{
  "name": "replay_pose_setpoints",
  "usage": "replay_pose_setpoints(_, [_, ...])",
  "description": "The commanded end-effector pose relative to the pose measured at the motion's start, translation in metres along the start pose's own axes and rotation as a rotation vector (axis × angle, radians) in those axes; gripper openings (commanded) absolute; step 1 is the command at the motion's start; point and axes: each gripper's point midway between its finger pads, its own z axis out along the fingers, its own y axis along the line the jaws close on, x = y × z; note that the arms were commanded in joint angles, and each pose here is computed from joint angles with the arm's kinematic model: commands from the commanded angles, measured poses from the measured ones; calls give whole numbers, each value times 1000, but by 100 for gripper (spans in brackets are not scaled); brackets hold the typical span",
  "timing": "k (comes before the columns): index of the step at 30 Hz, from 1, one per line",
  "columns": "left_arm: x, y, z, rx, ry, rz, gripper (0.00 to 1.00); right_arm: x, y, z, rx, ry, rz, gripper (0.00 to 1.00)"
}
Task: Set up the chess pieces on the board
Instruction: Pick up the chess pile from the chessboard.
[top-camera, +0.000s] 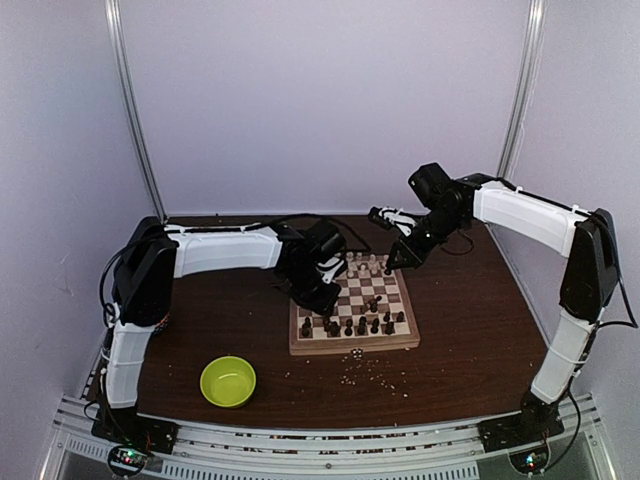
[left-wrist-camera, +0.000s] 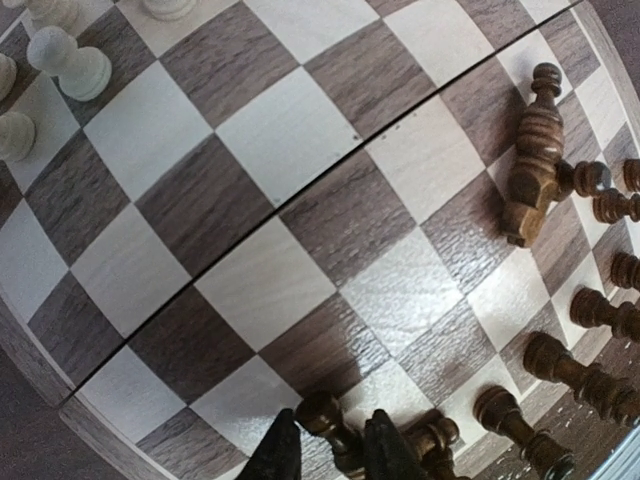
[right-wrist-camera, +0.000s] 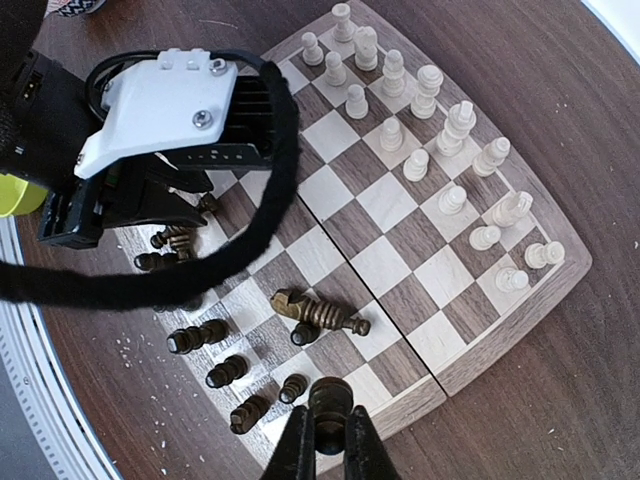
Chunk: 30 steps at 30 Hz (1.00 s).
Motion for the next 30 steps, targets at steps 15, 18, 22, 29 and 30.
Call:
replay_pose_setpoints(15, [-19, 8, 10, -15, -10, -15, 16, -4, 3, -7, -13, -33, 3, 9])
replay_pose_setpoints(18, [-28, 25, 7, -28, -40, -40, 15, -4, 3, -6, -17, -34, 6, 9])
replay_pose_setpoints(22, [-40, 46, 2, -29, -91, -75, 12, -6, 5, -5, -26, -39, 6, 9])
replay_pose_setpoints(29, [-44, 68, 2, -28, -110, -96, 11, -16, 24, 5, -43, -25, -69, 9])
replay_pose_setpoints(30, [-44, 70, 3, -24, -113, -96, 11, -18, 28, 9, -41, -13, -90, 9])
